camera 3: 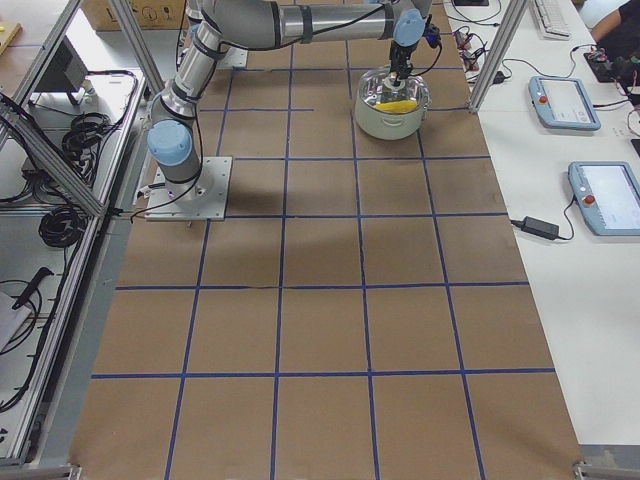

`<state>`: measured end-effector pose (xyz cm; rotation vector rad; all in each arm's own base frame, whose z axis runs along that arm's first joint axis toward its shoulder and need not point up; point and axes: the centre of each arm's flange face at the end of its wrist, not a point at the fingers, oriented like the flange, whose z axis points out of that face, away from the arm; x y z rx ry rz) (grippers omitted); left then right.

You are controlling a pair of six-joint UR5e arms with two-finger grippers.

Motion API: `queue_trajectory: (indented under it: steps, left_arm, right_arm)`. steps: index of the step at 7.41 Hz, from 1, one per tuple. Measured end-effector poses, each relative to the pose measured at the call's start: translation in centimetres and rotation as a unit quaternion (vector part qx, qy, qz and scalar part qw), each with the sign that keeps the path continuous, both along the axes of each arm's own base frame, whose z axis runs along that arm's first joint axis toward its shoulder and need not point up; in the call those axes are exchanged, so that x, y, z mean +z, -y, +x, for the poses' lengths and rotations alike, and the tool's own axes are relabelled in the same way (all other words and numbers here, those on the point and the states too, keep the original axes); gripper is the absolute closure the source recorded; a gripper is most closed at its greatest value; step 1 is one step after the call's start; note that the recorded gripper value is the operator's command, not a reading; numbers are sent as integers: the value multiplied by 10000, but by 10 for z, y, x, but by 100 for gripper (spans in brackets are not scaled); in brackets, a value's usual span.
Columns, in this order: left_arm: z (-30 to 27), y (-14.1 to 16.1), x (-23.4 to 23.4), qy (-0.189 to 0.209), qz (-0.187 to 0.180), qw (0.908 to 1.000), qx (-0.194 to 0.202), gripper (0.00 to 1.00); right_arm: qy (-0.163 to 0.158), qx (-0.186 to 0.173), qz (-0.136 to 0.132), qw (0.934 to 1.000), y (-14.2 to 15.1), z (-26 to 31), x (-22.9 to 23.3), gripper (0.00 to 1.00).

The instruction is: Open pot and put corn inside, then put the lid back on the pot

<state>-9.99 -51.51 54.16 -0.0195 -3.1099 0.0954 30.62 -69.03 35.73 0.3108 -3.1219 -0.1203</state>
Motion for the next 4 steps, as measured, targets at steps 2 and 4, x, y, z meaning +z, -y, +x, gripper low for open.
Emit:
queue_trajectory:
  steps: [2,4]
  left_arm:
    - [0,0,0,0,0,10000,1,0]
    - [0,0,0,0,0,10000,-1,0]
  right_arm:
    - [2,8,11,10000,1,0,-2,39]
    - [-6,18,24,10000,1,1,-4,35]
